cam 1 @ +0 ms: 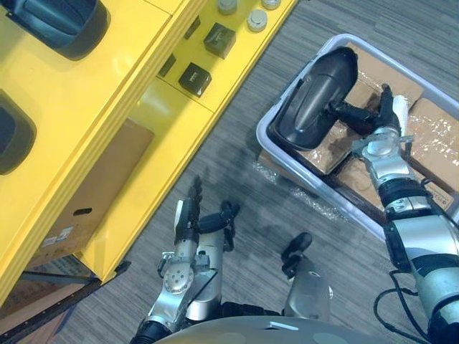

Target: Walk over and take three plastic housings, then place them on the shelf

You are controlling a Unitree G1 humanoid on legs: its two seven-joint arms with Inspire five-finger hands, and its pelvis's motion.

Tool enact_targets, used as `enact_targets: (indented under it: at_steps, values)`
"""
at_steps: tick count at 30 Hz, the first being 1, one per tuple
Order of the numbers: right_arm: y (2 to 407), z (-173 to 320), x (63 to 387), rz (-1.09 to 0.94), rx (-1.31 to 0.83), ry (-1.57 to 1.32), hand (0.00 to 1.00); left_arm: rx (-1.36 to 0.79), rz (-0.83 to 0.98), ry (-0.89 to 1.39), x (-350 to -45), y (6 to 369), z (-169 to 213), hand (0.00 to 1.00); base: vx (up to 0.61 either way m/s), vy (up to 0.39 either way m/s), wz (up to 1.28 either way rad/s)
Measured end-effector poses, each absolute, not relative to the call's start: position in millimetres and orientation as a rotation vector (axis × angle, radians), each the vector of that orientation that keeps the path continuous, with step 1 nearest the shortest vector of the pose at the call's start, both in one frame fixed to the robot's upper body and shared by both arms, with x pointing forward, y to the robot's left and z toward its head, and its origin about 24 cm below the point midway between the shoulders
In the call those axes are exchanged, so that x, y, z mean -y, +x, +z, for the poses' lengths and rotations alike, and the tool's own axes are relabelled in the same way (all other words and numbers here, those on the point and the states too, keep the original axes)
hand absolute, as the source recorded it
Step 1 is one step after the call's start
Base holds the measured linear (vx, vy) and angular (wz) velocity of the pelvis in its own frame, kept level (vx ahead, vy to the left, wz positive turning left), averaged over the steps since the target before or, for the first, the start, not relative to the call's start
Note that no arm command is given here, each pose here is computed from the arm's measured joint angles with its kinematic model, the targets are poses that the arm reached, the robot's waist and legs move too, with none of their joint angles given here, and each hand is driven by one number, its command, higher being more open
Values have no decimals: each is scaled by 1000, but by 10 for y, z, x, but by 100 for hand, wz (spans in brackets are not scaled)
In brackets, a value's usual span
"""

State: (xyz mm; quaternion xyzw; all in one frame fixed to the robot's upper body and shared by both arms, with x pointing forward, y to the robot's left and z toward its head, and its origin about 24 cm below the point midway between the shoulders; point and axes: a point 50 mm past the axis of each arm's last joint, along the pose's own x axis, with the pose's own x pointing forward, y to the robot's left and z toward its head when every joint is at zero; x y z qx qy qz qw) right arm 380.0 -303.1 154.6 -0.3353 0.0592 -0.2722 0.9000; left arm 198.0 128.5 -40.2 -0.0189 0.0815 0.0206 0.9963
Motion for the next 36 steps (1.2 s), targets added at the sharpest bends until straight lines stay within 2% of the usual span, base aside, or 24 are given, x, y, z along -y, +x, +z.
enact_targets:
  at_steps: [5, 8, 11, 14, 19, 27, 31, 36]
  values:
    - [3761, 1776, 3283, -614, -190, -924, 0, -164, 39, -57, -1264, 2034, -399, 100, -44, -17, 16]
    - [3748, 1813, 3322, -625, -238, -1048, 0, -168, 25, -58, -1230, 2026, -405, 100, -3, -8, 2]
    - [3766, 1719, 3272, -558, -323, -1140, 0, -168, 10, -68, -1188, 2023, -403, 100, 20, -33, 3]
    - [3802, 1643, 3166, -517, -330, -1168, 0, -162, 7, -77, -1167, 2028, -389, 100, 7, -8, -2]
    - [3752, 1496, 3182, -482, -357, -1215, 0, -126, -3, -87, -1163, 2055, -310, 100, 2, -4, -1]
    - [3640, 1250, 3072, -394, -237, -1253, 0, -62, 13, -125, -1287, 2089, -159, 100, -19, -13, 0]
    - [3465, 1008, 2974, -385, -152, -1211, 0, 65, 52, -189, -1398, 2174, 134, 100, 3, -10, -8]
    - [3333, 957, 2730, -415, -1, -1107, 0, 164, 111, -307, -1554, 2287, 453, 100, 17, -40, -18]
